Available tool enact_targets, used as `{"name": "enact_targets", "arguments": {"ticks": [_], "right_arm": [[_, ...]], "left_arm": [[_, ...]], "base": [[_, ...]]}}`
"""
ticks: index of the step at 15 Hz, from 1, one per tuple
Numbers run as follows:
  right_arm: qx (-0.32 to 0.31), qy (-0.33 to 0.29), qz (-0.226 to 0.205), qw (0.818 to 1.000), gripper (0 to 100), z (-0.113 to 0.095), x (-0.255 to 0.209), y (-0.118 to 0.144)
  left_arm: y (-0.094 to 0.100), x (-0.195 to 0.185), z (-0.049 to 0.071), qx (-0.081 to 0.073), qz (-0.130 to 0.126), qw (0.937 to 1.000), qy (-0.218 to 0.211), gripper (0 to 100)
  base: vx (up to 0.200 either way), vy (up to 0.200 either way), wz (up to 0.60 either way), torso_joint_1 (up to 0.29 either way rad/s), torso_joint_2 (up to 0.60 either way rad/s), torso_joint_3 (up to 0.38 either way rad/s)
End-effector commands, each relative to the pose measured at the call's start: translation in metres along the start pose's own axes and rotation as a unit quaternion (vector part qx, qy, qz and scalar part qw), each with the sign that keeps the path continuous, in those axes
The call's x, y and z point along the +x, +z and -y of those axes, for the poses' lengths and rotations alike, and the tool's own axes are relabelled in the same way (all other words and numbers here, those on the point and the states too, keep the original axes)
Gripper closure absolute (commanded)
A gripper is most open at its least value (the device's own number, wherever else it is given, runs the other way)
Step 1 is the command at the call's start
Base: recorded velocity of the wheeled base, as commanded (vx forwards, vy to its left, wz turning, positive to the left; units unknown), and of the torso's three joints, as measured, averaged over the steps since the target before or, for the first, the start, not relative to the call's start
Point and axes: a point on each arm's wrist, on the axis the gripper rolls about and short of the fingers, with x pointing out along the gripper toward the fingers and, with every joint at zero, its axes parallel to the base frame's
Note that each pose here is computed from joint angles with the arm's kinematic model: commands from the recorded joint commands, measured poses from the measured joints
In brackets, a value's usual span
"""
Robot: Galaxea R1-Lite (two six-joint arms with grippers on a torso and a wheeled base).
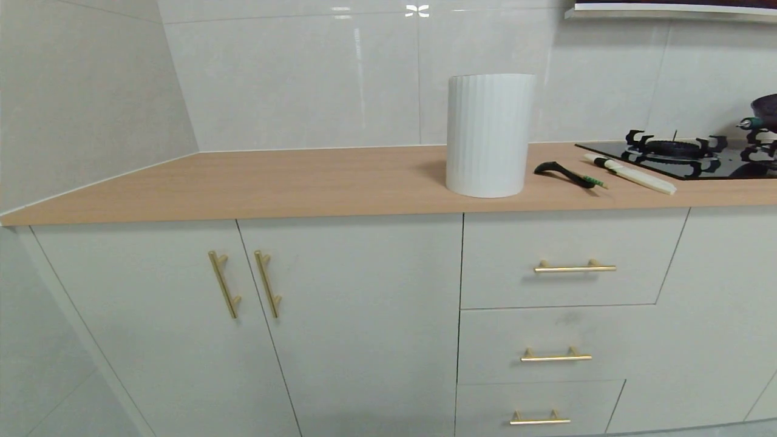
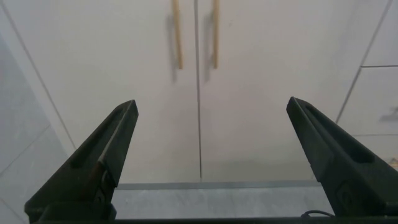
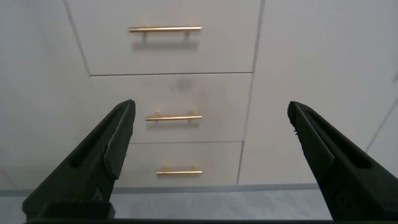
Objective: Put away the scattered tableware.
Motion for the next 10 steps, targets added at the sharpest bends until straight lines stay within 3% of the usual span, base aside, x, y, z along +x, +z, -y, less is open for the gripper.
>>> {"name": "enact_targets", "arguments": {"ticks": [1,10], "right_arm": [[0.0,0.0,-0.001,1.0,0,0.0,0.0001,0.0001],[-0.001,0.0,0.0,1.0,0,0.0,0.0,0.0]], "left_arm": [[0.0,0.0,0.0,-0.001,0.0,1.0,0.0,0],[0.0,0.0,0.0,0.001,0.0,1.0,0.0,0]], "base": [[0.0,0.0,0.0,0.0,0.0,0.0],[0.0,0.0,0.0,0.0,0.0,0.0]]}}
